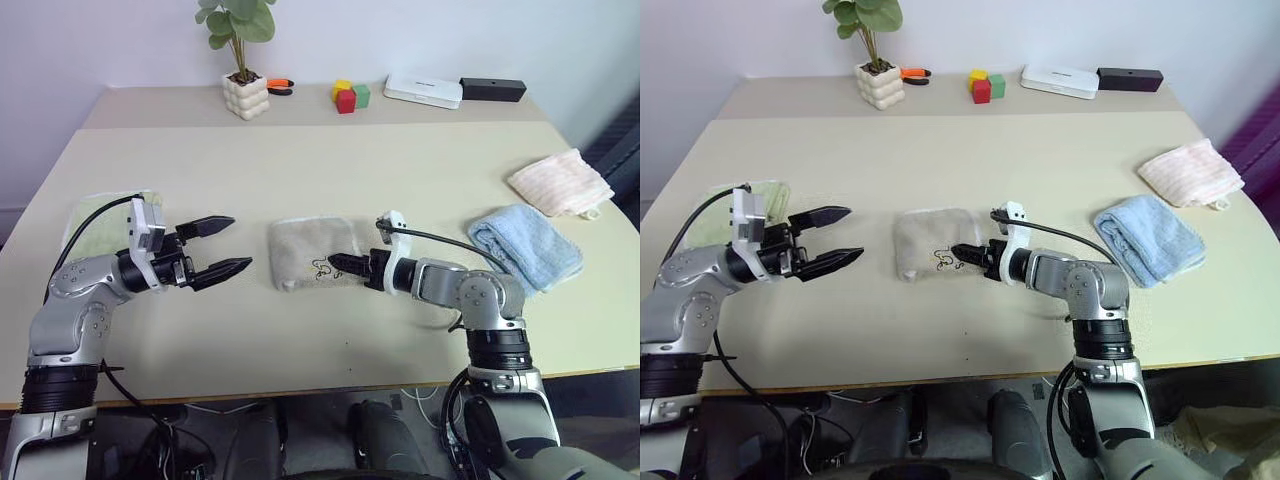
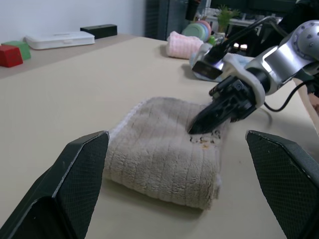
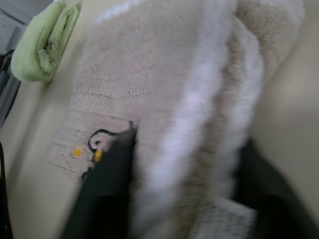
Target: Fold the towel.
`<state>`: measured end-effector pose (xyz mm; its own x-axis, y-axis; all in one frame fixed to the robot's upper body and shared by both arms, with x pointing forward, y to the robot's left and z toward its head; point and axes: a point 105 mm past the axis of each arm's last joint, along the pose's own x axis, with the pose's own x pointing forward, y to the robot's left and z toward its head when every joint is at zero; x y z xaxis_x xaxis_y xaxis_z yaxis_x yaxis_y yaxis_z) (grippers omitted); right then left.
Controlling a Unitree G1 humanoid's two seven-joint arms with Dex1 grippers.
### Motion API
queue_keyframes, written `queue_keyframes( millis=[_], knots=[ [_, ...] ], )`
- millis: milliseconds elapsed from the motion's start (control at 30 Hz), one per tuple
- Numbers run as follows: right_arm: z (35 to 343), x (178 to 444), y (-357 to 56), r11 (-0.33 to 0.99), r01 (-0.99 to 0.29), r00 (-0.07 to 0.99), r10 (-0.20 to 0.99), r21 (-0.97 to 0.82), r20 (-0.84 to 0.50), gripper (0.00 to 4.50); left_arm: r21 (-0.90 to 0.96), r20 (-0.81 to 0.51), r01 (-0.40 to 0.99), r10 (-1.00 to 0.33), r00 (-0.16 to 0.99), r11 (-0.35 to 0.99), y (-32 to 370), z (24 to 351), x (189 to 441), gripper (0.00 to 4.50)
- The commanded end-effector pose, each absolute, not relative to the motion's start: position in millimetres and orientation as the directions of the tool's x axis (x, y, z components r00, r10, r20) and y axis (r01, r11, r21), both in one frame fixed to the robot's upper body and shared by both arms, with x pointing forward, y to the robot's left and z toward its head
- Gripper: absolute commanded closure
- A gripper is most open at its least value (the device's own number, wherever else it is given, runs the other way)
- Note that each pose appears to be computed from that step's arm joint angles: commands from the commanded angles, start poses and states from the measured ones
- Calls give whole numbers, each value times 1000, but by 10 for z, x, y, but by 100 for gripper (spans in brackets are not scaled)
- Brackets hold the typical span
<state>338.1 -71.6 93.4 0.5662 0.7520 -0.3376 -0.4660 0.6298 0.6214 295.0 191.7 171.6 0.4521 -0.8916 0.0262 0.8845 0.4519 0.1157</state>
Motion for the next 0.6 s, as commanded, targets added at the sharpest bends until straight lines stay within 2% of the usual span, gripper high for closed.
queue_keyframes(
  millis=[33,167,300,400,600],
  knots=[
    [1015,3450,-718,622,-458,587,748,635,-310,443,156,44,877,-890,453,454,1895,1802,2949,0],
    [1080,3492,-771,605,-434,616,740,668,-270,447,153,47,876,-889,455,457,1866,1783,2967,0],
    [1319,3543,-915,568,-438,681,716,697,-156,447,148,67,880,-892,447,452,1826,1794,2974,0],
    [1602,3640,-1259,577,-413,802,598,705,-20,447,153,70,874,-887,456,461,1825,1771,3019,0],
    [1982,3519,-1983,608,-326,930,342,725,131,447,151,76,886,-898,433,439,1760,1753,3055,0]
  ],
)
